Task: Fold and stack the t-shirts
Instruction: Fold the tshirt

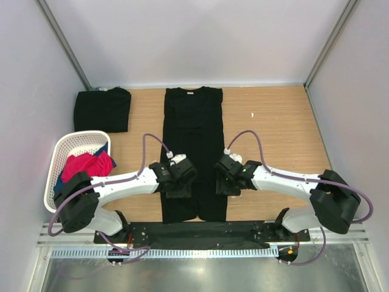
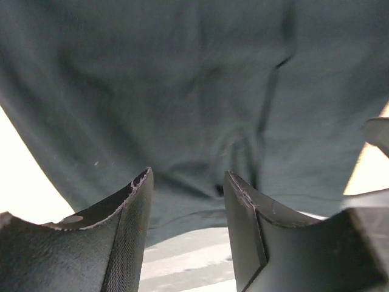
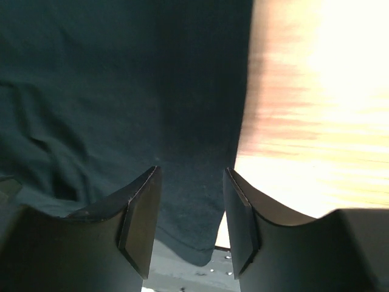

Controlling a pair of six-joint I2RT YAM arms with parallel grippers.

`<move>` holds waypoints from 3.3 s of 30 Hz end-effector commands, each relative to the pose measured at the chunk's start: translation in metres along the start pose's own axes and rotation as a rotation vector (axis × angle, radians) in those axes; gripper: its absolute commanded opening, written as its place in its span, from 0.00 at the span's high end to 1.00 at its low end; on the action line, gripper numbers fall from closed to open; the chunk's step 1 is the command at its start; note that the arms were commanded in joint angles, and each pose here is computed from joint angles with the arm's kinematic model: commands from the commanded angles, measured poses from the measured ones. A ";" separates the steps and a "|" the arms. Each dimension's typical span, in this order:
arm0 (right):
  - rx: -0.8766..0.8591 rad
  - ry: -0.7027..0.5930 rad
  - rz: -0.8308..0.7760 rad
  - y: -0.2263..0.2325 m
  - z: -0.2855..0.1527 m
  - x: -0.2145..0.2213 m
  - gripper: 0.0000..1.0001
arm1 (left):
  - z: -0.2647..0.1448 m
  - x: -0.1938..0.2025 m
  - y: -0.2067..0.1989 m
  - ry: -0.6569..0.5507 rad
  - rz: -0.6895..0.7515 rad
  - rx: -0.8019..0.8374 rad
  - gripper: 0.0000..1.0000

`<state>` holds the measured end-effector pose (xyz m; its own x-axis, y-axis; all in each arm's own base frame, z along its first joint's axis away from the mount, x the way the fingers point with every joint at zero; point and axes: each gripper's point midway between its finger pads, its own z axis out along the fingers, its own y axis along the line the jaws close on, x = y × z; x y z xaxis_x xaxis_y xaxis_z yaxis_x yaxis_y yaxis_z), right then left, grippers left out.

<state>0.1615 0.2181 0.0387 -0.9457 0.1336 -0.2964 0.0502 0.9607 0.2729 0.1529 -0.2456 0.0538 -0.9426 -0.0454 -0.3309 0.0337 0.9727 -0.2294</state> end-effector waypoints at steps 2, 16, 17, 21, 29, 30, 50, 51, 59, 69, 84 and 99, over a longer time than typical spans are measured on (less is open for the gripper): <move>0.004 -0.053 -0.051 0.021 0.005 0.002 0.50 | 0.013 0.018 0.012 -0.029 -0.017 -0.067 0.50; 0.129 0.039 -0.138 -0.024 0.013 0.051 0.52 | 0.017 0.053 0.038 0.023 0.071 -0.143 0.50; 0.122 0.052 -0.134 -0.024 0.011 0.054 0.52 | 0.016 0.054 0.035 0.028 0.080 -0.133 0.50; 0.122 0.070 -0.126 -0.025 0.007 0.058 0.53 | 0.010 0.057 0.029 0.044 0.134 -0.118 0.49; 0.114 0.067 -0.145 -0.019 -0.017 0.052 0.51 | -0.008 0.060 0.016 0.049 0.245 -0.114 0.45; 0.074 0.050 -0.139 -0.005 -0.025 0.044 0.48 | -0.014 0.056 0.011 0.032 0.254 -0.103 0.44; -0.214 0.038 0.210 -0.014 -0.052 0.070 0.34 | -0.052 0.068 0.074 -0.093 -0.363 0.081 0.32; -0.201 0.056 0.213 -0.020 -0.046 0.077 0.35 | -0.053 0.068 0.076 -0.095 -0.383 0.102 0.33; -0.163 0.089 0.199 -0.029 -0.030 0.087 0.40 | -0.035 0.088 0.092 -0.040 -0.396 0.056 0.40; -0.174 0.135 0.201 -0.031 -0.024 0.099 0.49 | -0.025 0.107 0.099 0.046 -0.361 -0.042 0.46; -0.166 0.184 0.177 -0.033 -0.016 0.113 0.51 | -0.021 0.114 0.108 0.055 -0.390 -0.021 0.49; -0.098 0.192 0.164 -0.050 -0.011 0.121 0.64 | -0.011 0.116 0.103 0.068 -0.375 -0.049 0.56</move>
<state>0.0561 0.2034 0.0178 -0.9642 0.2457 -0.0996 0.1694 0.8600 0.4813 0.0431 -0.1495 0.0153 -0.9082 -0.3838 -0.1669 -0.3248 0.8978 -0.2972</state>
